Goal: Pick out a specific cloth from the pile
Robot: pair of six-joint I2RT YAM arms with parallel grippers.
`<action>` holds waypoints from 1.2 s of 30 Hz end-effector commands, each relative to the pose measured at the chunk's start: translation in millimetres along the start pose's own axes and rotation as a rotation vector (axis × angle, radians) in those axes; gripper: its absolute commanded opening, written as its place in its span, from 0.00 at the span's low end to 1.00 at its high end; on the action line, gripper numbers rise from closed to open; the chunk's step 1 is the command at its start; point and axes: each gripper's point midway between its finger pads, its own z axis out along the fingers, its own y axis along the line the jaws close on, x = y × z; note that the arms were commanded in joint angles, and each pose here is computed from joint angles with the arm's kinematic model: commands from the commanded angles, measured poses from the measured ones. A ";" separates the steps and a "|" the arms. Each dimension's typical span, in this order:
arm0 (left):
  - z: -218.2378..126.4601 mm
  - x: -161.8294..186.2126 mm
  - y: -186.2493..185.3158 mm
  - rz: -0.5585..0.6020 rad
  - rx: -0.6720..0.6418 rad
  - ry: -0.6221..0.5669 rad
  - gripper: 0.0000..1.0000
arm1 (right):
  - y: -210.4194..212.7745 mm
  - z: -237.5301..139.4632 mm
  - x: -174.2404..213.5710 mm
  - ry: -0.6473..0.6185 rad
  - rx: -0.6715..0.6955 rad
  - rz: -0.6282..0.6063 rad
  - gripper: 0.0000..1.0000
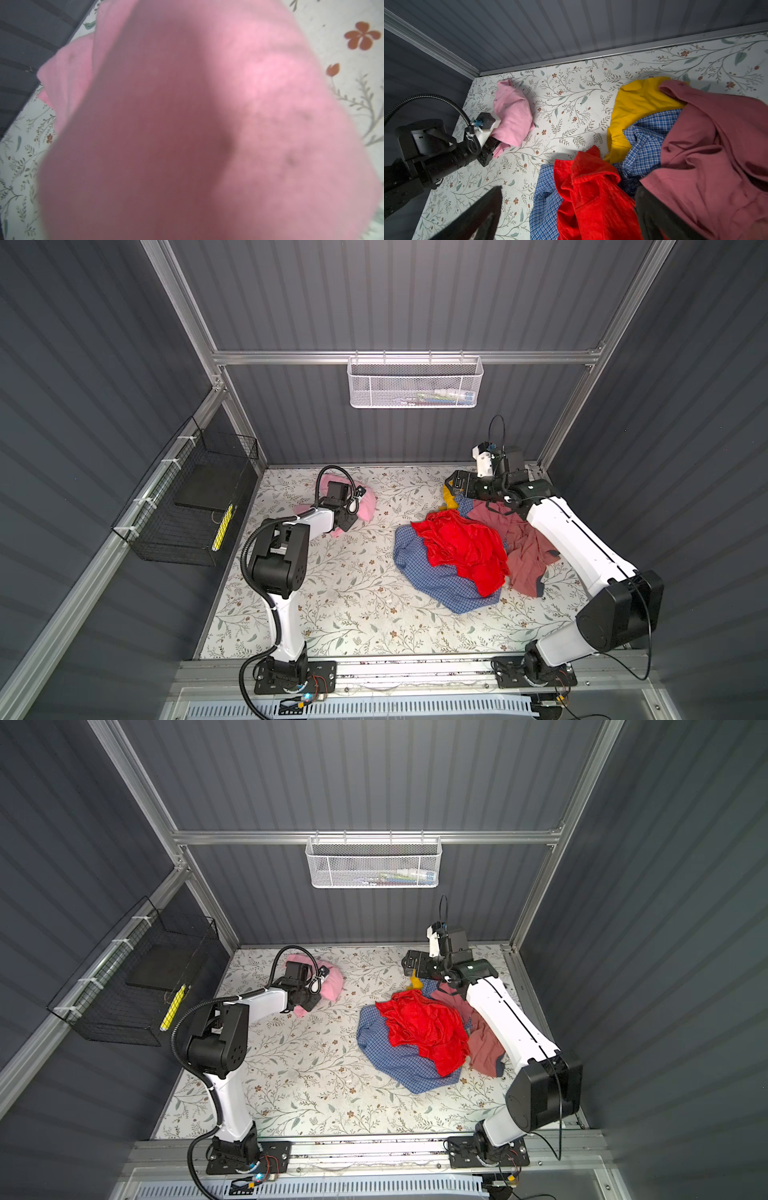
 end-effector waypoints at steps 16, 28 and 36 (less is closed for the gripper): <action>-50.9 -13.3 19.0 -0.168 -0.075 -0.108 1.00 | -48.1 -37.6 -1.5 -0.107 0.123 -0.111 0.99; -116.6 -22.3 42.5 -0.426 -0.176 -0.259 1.00 | -117.5 -77.3 9.4 -0.302 0.261 -0.243 0.99; -133.9 11.8 39.8 -0.589 -0.227 -0.283 1.00 | -177.1 -97.3 33.8 -0.429 0.413 -0.222 0.99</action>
